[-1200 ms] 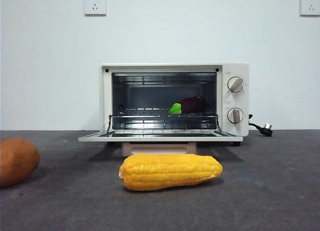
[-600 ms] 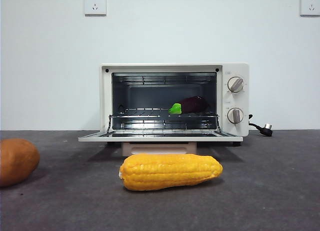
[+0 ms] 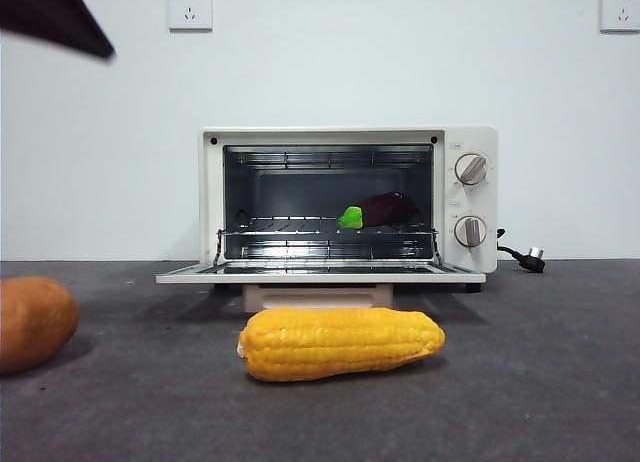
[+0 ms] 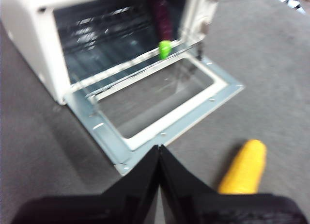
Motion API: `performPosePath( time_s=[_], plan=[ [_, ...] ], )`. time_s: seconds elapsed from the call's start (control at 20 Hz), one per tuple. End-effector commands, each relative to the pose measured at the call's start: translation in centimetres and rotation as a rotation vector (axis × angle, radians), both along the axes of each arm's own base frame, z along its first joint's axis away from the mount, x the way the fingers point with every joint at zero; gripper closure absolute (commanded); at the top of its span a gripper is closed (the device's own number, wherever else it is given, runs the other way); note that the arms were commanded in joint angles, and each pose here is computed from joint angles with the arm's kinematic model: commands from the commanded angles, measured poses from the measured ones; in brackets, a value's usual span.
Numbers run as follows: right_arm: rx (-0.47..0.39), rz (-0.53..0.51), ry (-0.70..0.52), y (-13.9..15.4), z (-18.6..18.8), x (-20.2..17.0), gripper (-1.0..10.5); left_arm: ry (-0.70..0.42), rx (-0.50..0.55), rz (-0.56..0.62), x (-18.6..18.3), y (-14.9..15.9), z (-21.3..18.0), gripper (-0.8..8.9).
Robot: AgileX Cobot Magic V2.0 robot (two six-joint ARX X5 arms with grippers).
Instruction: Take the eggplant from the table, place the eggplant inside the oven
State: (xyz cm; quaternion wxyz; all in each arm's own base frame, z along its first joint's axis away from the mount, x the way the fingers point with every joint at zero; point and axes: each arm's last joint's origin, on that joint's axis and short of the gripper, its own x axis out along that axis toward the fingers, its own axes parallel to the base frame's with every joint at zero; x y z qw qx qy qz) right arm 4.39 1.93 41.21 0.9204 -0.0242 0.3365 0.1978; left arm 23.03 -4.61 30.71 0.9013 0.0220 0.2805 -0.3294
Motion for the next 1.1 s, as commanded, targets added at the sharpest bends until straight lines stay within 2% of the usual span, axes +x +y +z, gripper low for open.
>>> performPosePath(
  time_s=[0.05, 0.4, 0.75, 1.1],
  plan=[
    [0.037, 0.008, 0.001, -0.4, -0.1, -1.3, 9.6, 0.079, -0.023, 0.038, 2.7, 0.4, -2.4, 8.19],
    [0.103, -0.004, -0.031, -1.0, -0.1, -3.0, 9.6, 0.242, -0.069, 0.045, 7.6, 1.3, -8.7, 8.2],
    [0.143, 0.026, -0.011, -0.9, -0.1, -3.1, 9.6, 0.337, -0.065, 0.055, 9.9, 1.3, -13.5, 8.2],
    [0.151, 0.019, -0.006, -0.9, -0.1, -3.1, 9.6, 0.395, -0.147, 0.049, 11.2, 1.0, -16.6, 8.2]
  ],
)
